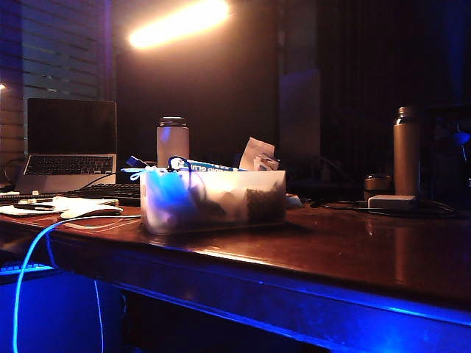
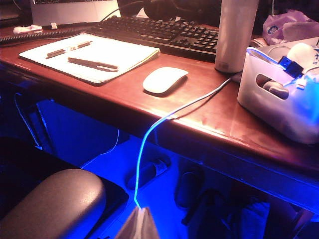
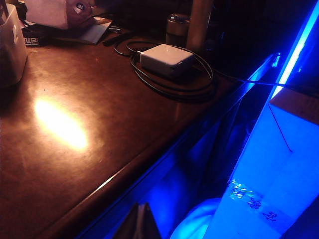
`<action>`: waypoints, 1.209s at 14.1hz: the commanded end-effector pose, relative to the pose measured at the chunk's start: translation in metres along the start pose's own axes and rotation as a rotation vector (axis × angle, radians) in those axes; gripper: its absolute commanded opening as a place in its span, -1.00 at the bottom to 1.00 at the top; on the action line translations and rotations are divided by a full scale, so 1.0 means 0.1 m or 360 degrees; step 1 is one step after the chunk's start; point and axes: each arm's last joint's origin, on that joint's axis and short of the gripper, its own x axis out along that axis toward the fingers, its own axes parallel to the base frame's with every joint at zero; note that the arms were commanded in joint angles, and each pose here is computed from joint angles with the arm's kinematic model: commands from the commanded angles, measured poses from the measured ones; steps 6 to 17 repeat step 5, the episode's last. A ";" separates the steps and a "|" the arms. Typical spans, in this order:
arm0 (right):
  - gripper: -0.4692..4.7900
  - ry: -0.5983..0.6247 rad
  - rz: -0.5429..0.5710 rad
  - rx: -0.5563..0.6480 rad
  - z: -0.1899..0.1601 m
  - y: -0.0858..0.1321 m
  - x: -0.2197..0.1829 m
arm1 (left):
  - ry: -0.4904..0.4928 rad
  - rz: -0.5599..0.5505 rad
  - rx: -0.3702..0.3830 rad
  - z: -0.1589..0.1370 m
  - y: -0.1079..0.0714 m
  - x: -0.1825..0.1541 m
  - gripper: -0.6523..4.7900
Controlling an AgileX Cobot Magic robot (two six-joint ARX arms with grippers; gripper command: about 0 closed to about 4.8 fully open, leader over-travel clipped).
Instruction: Pick up the liquid glue and place it into the translucent box.
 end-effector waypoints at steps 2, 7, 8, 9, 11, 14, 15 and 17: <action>-0.81 0.0001 0.0000 -0.0004 -0.01 0.00 0.00 | -0.0003 -0.0022 0.0002 0.00 -0.01 0.00 -0.77; -0.81 0.0002 0.0000 -0.0004 -0.01 0.00 0.00 | -0.0003 -0.0023 0.0002 0.00 -0.01 0.00 -0.77; -0.81 0.0002 0.0000 -0.0004 -0.01 0.00 0.00 | -0.0003 -0.0023 0.0002 0.00 -0.01 0.00 -0.77; -0.81 0.0002 0.0000 -0.0004 -0.01 0.00 0.00 | -0.0003 -0.0023 0.0002 0.00 -0.01 0.00 -0.77; -0.81 0.0002 0.0000 -0.0004 -0.01 0.00 0.00 | -0.0003 -0.0023 0.0002 0.00 -0.01 0.00 -0.77; -0.81 0.0002 0.0000 -0.0004 -0.01 0.00 0.00 | -0.0003 -0.0023 0.0002 0.00 -0.01 0.00 -0.77; -0.81 0.0002 0.0000 -0.0004 -0.01 0.00 0.00 | -0.0003 -0.0023 0.0002 0.00 -0.01 0.00 -0.77; -0.81 0.0002 0.0000 -0.0004 -0.01 0.00 0.00 | -0.0003 -0.0023 0.0002 0.00 -0.01 0.00 -0.77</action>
